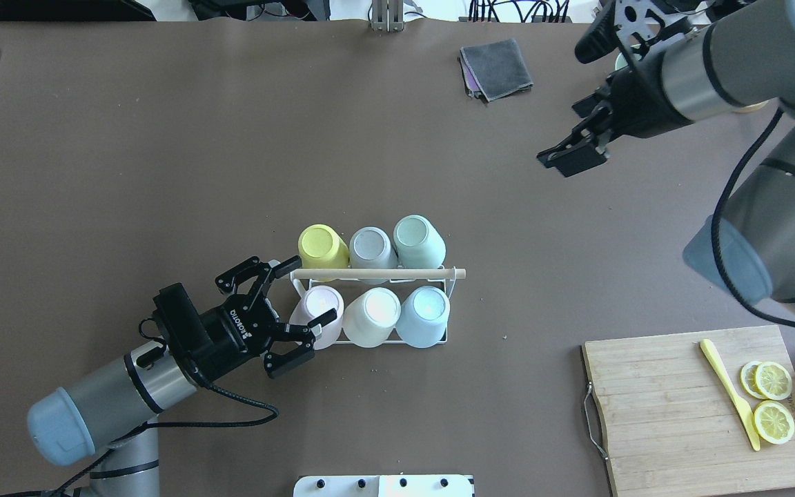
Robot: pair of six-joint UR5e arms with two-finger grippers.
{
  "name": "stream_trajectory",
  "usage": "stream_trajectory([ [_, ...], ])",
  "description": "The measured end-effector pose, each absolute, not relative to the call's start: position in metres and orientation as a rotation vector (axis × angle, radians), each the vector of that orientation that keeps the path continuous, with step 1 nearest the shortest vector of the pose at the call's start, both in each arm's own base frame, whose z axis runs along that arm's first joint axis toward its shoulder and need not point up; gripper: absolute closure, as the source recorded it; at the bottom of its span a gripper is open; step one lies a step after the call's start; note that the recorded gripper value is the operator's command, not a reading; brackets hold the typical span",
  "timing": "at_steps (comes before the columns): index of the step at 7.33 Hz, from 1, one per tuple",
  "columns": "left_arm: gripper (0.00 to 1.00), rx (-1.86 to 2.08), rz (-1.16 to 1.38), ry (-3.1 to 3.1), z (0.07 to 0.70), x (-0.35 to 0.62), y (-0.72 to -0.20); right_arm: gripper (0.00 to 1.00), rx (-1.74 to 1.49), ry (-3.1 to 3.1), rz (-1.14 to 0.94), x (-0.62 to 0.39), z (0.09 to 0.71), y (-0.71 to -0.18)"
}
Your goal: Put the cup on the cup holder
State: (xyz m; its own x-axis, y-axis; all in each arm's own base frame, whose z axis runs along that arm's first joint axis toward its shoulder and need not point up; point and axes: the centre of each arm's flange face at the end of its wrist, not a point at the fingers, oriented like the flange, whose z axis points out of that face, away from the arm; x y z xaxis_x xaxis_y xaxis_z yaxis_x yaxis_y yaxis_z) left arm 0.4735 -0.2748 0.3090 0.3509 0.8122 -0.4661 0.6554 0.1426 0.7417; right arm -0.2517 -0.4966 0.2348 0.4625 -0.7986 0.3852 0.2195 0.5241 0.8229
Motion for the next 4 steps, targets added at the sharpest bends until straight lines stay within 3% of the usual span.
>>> stream_trajectory([
  [4, 0.02, 1.576, 0.121, 1.364, 0.324, 0.471, -0.268, 0.00, 0.640, -0.723, -0.494, -0.093, 0.352, -0.525],
])
